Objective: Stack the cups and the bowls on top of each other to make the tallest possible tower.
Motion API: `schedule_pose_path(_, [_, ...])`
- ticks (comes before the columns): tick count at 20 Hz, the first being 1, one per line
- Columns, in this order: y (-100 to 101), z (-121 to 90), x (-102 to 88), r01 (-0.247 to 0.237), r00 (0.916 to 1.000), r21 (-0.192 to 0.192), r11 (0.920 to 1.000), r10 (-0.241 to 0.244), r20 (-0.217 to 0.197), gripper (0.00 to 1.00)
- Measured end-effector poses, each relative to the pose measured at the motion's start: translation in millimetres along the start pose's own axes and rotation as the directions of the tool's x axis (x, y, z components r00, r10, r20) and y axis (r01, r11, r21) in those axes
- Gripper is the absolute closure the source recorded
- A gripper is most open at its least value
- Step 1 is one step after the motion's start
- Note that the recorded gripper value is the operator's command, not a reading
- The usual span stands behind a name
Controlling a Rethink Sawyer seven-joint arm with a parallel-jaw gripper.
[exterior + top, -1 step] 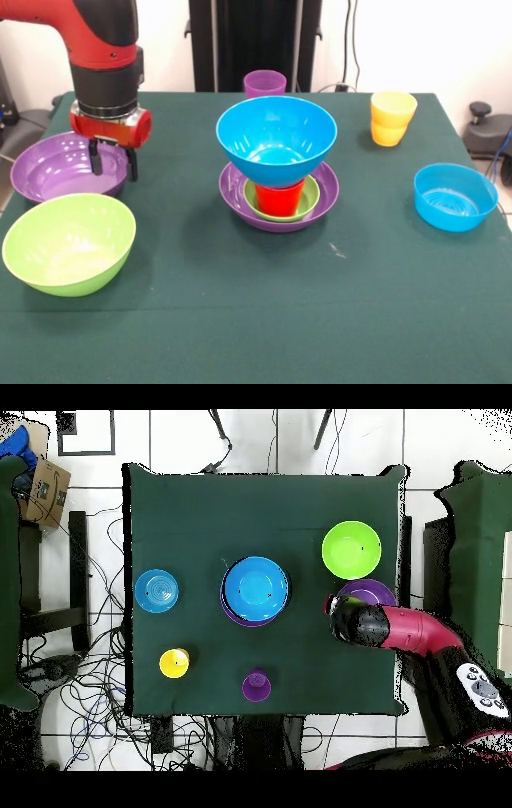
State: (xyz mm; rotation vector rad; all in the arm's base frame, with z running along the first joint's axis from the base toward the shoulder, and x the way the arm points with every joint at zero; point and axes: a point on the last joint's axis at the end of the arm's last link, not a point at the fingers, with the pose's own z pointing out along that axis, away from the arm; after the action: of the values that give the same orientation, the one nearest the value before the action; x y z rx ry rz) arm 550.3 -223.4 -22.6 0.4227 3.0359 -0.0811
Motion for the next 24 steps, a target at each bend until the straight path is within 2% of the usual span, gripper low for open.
schedule_pose_path(5, [-5.7,6.7,9.6,0.041,0.9992,0.018,0.9990,-0.040,-0.007,0.00])
schedule_pose_path(11, [-4.5,24.2,25.9,0.067,0.9973,0.012,0.9977,-0.066,-0.032,0.00])
schedule_pose_path(12, [-2.9,32.7,33.6,0.076,0.9963,0.005,0.9971,-0.075,-0.040,0.00])
schedule_pose_path(15, [-5.0,32.1,31.5,0.081,0.9964,0.010,0.9967,-0.080,-0.028,0.00])
schedule_pose_path(24, [-5.0,32.3,31.4,0.081,0.9964,0.010,0.9967,-0.080,-0.028,0.00])
